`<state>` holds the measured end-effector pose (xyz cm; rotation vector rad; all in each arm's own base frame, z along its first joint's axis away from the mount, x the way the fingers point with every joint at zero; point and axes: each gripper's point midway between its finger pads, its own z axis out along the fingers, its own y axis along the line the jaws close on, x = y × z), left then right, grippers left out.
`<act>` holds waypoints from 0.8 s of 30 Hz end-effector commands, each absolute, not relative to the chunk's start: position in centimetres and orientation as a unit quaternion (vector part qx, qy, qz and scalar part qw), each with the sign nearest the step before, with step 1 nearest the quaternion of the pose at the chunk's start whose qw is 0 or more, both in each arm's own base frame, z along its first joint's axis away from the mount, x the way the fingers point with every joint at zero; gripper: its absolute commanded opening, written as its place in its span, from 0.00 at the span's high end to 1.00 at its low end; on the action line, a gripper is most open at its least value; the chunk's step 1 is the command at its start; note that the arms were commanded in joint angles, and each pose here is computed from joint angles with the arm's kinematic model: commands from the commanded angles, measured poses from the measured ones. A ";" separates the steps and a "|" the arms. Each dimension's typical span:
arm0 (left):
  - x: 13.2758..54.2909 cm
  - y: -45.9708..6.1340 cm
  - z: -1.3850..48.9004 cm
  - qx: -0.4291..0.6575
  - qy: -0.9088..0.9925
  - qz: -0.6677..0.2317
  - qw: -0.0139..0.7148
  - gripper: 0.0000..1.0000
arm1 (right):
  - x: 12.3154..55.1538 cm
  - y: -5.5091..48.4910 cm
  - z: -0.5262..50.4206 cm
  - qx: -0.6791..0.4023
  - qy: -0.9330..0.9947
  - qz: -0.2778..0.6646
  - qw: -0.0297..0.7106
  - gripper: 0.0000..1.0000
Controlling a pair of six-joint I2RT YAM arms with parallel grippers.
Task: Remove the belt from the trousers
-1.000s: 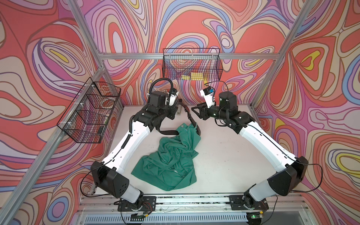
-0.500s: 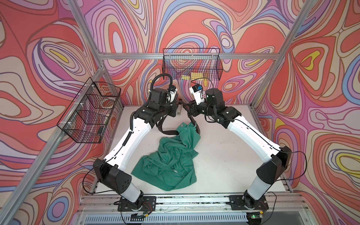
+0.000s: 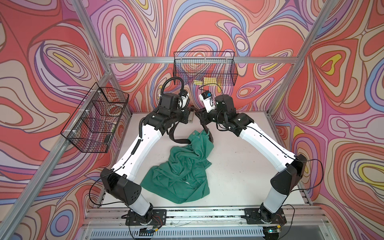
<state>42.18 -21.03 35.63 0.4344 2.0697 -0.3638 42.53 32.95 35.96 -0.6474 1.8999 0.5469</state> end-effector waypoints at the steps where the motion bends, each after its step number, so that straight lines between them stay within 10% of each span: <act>1: 41.9 -21.7 37.4 0.169 0.839 -0.174 0.488 1.00 | 43.1 33.2 35.3 -0.269 0.793 0.218 0.501 0.80; 13: 41.7 -21.7 37.9 0.165 0.837 -0.181 0.489 1.00 | 43.0 33.1 33.4 -0.276 0.805 0.207 0.483 0.91; 18: 41.7 -21.7 38.1 0.165 0.838 -0.181 0.488 1.00 | 42.9 33.1 33.0 -0.276 0.808 0.208 0.477 0.70; 24: 41.6 -21.8 37.7 0.162 0.842 -0.184 0.481 1.00 | 42.8 33.2 33.7 -0.277 0.802 0.213 0.485 0.69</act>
